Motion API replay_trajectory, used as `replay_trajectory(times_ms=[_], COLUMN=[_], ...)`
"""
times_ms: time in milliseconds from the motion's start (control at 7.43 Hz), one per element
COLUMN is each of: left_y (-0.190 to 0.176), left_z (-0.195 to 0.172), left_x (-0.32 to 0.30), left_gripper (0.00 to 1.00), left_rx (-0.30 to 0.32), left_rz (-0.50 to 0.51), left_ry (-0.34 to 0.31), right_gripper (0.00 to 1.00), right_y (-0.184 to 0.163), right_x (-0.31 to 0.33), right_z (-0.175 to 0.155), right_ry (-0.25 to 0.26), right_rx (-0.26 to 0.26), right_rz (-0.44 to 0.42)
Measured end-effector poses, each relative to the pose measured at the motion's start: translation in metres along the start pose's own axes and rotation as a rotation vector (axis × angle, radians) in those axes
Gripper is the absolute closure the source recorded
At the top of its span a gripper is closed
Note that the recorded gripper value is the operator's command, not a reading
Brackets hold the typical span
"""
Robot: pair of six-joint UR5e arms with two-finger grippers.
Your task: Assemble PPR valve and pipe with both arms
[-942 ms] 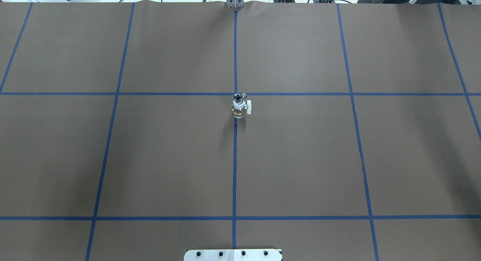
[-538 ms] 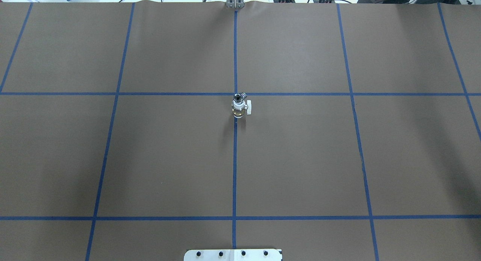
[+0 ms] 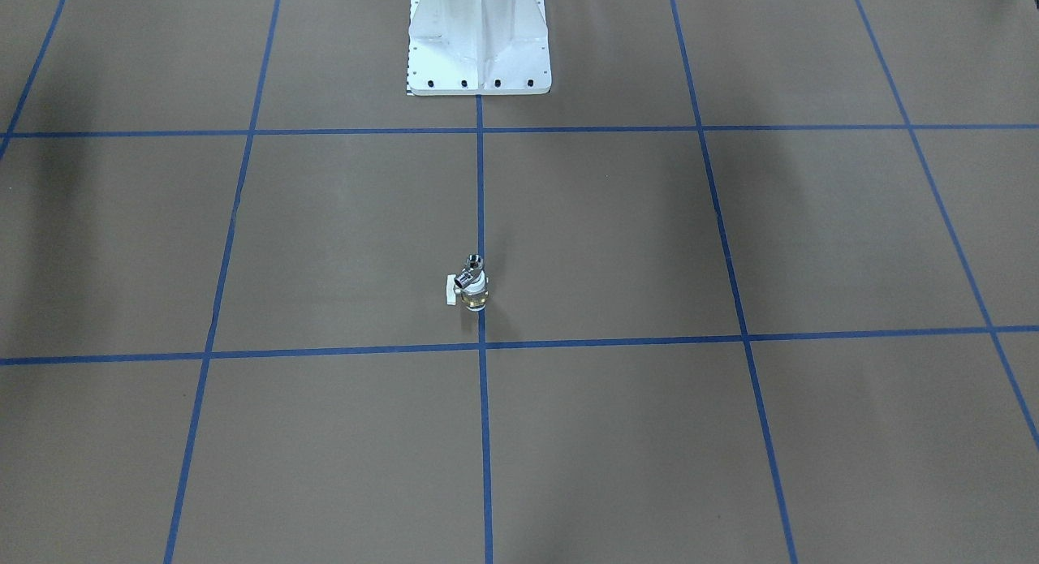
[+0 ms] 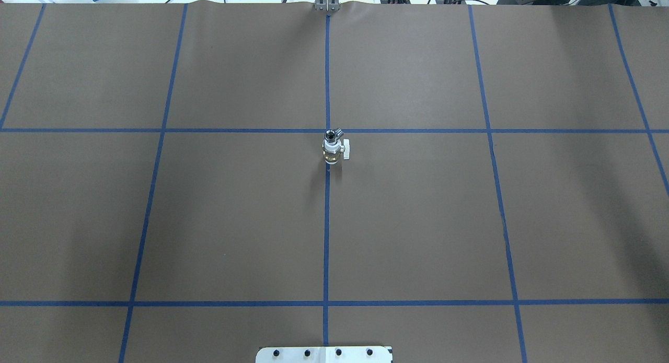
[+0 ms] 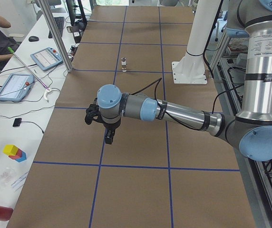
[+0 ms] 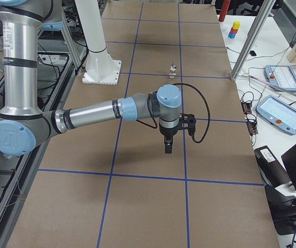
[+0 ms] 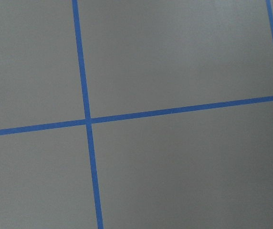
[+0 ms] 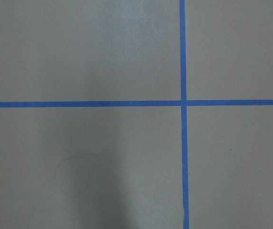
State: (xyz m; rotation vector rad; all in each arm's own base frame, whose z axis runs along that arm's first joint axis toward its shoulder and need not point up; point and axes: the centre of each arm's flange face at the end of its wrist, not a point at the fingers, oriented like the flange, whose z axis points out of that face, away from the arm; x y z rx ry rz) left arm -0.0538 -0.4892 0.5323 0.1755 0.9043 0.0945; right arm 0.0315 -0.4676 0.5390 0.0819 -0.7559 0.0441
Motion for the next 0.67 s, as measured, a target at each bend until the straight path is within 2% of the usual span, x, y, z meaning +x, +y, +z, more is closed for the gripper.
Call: replay_trajectory(times_ms=[673], left_y=[-0.0001], left_z=[-0.0104], left_x=[0.0130], left_gripper=[0.00], left_rx=[0.020], left_rz=[0.025], left_ry=[0.000], right_gripper=[0.01], right_y=[-0.0014], right_x=[-0.0009], right_z=[-0.0001], right_ry=[0.000], right_rx=[0.001], right_rz=[-0.006])
